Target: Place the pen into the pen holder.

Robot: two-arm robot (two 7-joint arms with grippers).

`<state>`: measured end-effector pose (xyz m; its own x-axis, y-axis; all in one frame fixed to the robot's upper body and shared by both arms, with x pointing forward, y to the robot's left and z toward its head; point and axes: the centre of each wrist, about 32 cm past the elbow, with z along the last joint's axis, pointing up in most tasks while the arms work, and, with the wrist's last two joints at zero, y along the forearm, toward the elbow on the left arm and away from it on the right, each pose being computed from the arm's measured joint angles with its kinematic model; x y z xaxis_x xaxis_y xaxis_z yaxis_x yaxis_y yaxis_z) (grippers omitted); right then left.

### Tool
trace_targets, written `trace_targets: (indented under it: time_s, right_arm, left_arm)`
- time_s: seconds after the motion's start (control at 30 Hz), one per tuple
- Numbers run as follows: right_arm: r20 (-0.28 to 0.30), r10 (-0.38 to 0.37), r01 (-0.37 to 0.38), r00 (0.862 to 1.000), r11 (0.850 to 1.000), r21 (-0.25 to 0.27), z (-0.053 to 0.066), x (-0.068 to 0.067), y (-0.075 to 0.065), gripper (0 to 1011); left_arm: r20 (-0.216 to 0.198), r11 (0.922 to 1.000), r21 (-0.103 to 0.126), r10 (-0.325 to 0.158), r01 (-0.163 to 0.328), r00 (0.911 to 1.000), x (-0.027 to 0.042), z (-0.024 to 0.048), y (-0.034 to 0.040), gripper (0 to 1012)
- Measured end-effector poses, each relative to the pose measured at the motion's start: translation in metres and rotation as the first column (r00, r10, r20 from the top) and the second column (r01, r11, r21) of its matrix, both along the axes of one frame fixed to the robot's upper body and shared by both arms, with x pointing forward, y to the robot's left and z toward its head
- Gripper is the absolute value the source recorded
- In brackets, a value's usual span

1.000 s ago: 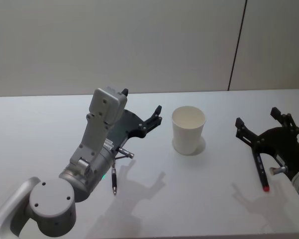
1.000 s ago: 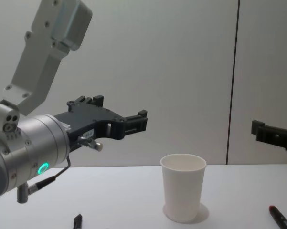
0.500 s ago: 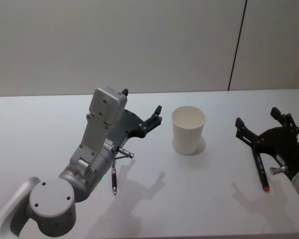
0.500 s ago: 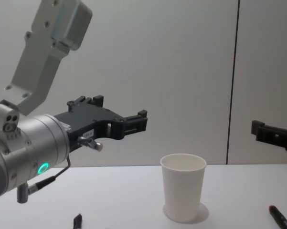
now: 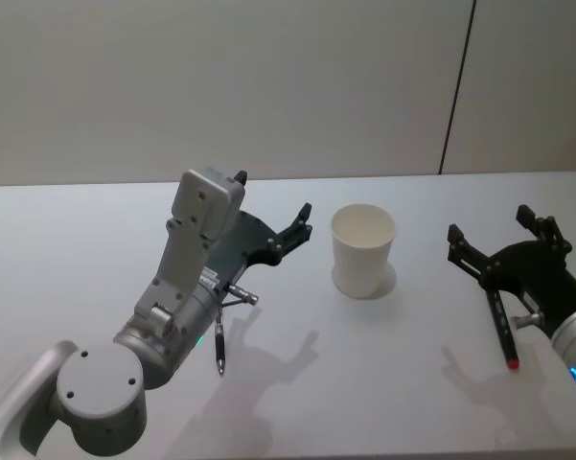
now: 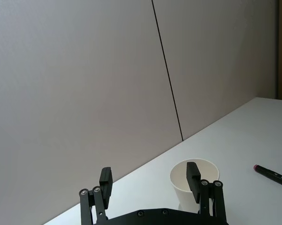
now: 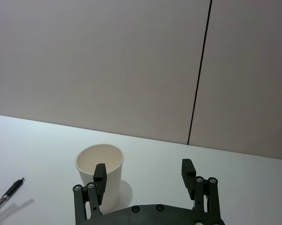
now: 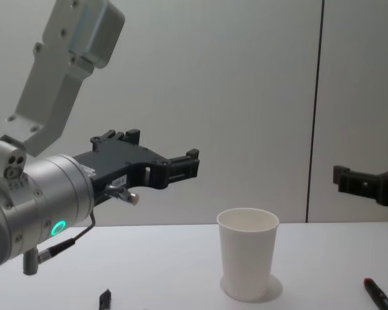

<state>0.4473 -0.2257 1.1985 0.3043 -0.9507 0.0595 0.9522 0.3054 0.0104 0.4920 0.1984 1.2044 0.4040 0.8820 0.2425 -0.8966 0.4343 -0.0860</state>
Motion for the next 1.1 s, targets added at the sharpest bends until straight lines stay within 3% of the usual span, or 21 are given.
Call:
trace_targets:
  time_s: [0.4, 0.63, 0.8, 1.1]
  right_arm:
    - [-0.109, -0.050, 0.043, 0.993, 0.997, -0.061, 0.014, 0.007, 0.009, 1001]
    - [-0.199, -0.086, 0.069, 0.976, 0.994, -0.091, 0.023, 0.014, 0.012, 1001]
    - [-0.266, -0.113, 0.089, 0.957, 0.991, -0.103, 0.028, 0.021, 0.013, 1001]
    - [-0.396, -0.165, 0.132, 0.904, 0.985, -0.109, 0.039, 0.038, 0.013, 1001]
  left_arm:
    - [0.000, 1.0000, 0.000, 0.000, 0.000, 1.0000, 0.0000, 0.0000, 0.0000, 1004]
    - [0.000, 1.0000, 0.000, 0.000, 0.000, 1.0000, 0.0000, 0.0000, 0.0000, 1004]
    - [0.000, 1.0000, 0.000, 0.000, 0.000, 1.0000, 0.0000, 0.0000, 0.0000, 1004]
    - [0.000, 1.0000, 0.000, 0.000, 0.000, 1.0000, 0.0000, 0.0000, 0.0000, 1004]
